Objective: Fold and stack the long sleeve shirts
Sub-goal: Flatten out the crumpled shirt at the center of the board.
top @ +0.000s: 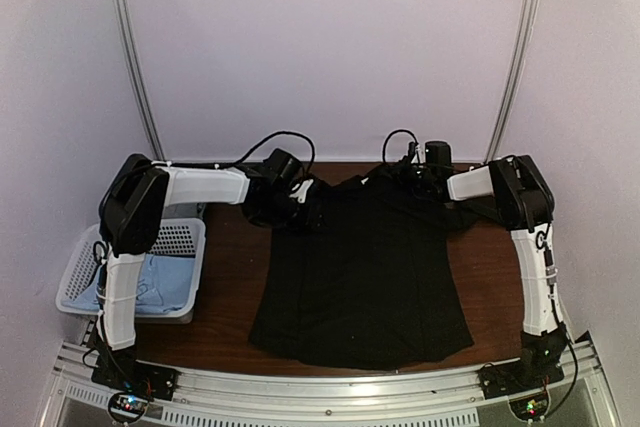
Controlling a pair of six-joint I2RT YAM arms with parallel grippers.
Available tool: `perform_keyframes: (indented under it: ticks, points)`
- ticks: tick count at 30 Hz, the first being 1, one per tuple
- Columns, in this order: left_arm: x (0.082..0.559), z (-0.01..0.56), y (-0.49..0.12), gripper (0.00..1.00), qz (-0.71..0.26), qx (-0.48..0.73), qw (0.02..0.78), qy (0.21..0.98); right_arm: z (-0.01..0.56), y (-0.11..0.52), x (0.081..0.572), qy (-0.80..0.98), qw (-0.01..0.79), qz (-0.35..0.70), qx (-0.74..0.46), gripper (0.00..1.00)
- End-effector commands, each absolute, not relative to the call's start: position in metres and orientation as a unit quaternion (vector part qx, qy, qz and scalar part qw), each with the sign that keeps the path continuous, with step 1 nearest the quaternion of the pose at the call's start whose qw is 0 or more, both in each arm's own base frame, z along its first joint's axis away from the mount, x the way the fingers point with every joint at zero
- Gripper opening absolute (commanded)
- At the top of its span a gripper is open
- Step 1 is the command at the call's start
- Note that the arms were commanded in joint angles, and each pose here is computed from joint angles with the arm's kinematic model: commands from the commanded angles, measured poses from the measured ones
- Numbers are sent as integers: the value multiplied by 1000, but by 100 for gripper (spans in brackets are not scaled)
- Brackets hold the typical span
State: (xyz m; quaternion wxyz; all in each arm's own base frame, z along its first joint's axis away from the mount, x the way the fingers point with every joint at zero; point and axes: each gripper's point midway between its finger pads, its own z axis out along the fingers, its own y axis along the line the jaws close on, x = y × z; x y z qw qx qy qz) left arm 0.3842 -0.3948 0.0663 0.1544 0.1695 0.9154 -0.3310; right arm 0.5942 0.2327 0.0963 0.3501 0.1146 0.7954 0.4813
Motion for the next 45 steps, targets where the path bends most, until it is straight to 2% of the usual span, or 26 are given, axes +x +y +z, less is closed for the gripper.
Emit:
perform_keyframes:
  ticks: [1,6,13,18,26,35,38,45]
  points:
    - [382,60,-386,51,-321,175,157,917,115,237,626,765,379,510,107,4]
    - [376,54,-382,51,-317,175,150,920,119,244,645,746,386,533,107,11]
    - [373,53,-379,51,-315,177,149,921,140,246,659,741,400,532,93,37]
    - [373,55,-377,51,-312,175,152,921,157,245,664,753,414,507,68,51]
    - [395,79,-374,51,-300,160,197,920,177,248,634,785,405,468,32,56]
    - [508,153,-327,51,-292,59,351,888,147,240,560,842,375,388,13,57]
    - [543,155,-315,51,-274,54,387,879,131,231,540,857,360,367,19,57]
    - [598,118,-332,51,-300,66,383,871,114,216,516,876,347,334,27,58]
